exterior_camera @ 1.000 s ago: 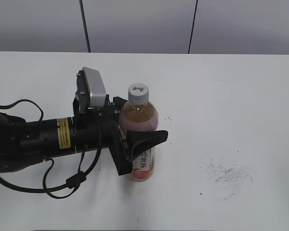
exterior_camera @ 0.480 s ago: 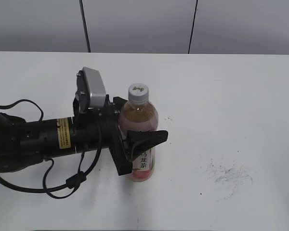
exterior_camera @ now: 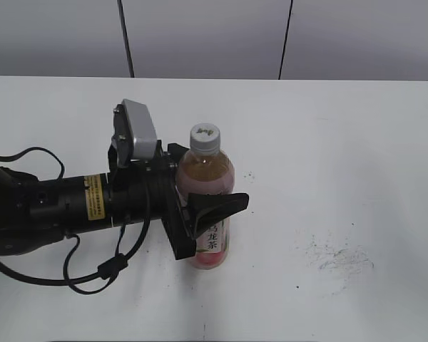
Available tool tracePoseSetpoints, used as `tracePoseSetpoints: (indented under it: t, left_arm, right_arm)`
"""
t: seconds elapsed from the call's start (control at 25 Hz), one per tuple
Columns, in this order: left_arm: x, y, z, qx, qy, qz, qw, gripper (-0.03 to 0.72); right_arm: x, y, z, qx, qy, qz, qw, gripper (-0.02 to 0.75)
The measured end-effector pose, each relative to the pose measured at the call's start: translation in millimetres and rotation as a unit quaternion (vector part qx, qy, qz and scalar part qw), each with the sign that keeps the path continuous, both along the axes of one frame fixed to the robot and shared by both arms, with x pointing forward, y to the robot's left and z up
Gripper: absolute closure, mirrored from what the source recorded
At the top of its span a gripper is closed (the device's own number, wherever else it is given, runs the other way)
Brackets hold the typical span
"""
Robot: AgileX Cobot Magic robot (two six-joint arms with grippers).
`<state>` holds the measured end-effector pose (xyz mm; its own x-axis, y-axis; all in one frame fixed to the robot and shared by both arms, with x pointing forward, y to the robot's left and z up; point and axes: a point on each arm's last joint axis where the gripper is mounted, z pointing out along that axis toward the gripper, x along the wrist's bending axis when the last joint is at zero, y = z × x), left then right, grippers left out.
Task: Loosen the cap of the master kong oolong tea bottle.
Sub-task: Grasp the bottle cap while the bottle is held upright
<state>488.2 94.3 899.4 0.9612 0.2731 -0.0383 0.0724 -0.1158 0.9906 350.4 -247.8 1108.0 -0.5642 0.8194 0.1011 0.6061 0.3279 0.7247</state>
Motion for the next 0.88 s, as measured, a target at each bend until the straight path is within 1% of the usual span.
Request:
tracePoseSetpoints:
  t: [0.08, 0.12, 0.24, 0.32, 0.4, 0.52, 0.72, 0.88]
  left_arm:
    - [0.0, 0.0, 0.0, 0.000, 0.000, 0.000, 1.000, 0.241]
    - [0.0, 0.0, 0.1, 0.000, 0.000, 0.000, 1.000, 0.241]
    - [0.0, 0.0, 0.2, -0.001, 0.000, 0.000, 1.000, 0.241]
    - [0.0, 0.0, 0.2, -0.001, 0.000, 0.000, 1.000, 0.241]
    - [0.1, 0.0, 0.2, -0.001, 0.000, 0.001, 1.000, 0.241]
    - [0.1, 0.0, 0.2, -0.001, 0.000, 0.001, 1.000, 0.241]
    - [0.1, 0.0, 0.2, -0.001, 0.000, 0.001, 1.000, 0.241]
    - [0.1, 0.0, 0.2, -0.001, 0.000, 0.001, 1.000, 0.241]
  right_arm:
    - [28.6, 7.5, 7.5, 0.009, 0.034, 0.016, 0.999, 0.262]
    - [39.6, 10.6, 12.4, 0.011, 0.041, 0.022, 0.999, 0.265]
    - [62.7, 23.2, 28.4, 0.003, 0.043, 0.055, 0.998, 0.267]
    - [74.3, 36.1, 37.5, -0.012, 0.037, 0.083, 0.996, 0.267]
    - [85.1, 49.5, 44.9, -0.023, 0.040, 0.094, 0.995, 0.267]
    - [99.2, 74.6, 44.6, -0.049, 0.063, 0.116, 0.990, 0.267]
    - [112.3, 122.1, 37.1, -0.089, 0.114, 0.155, 0.977, 0.267]
    - [118.0, 164.1, 35.0, -0.113, 0.125, 0.178, 0.969, 0.267]
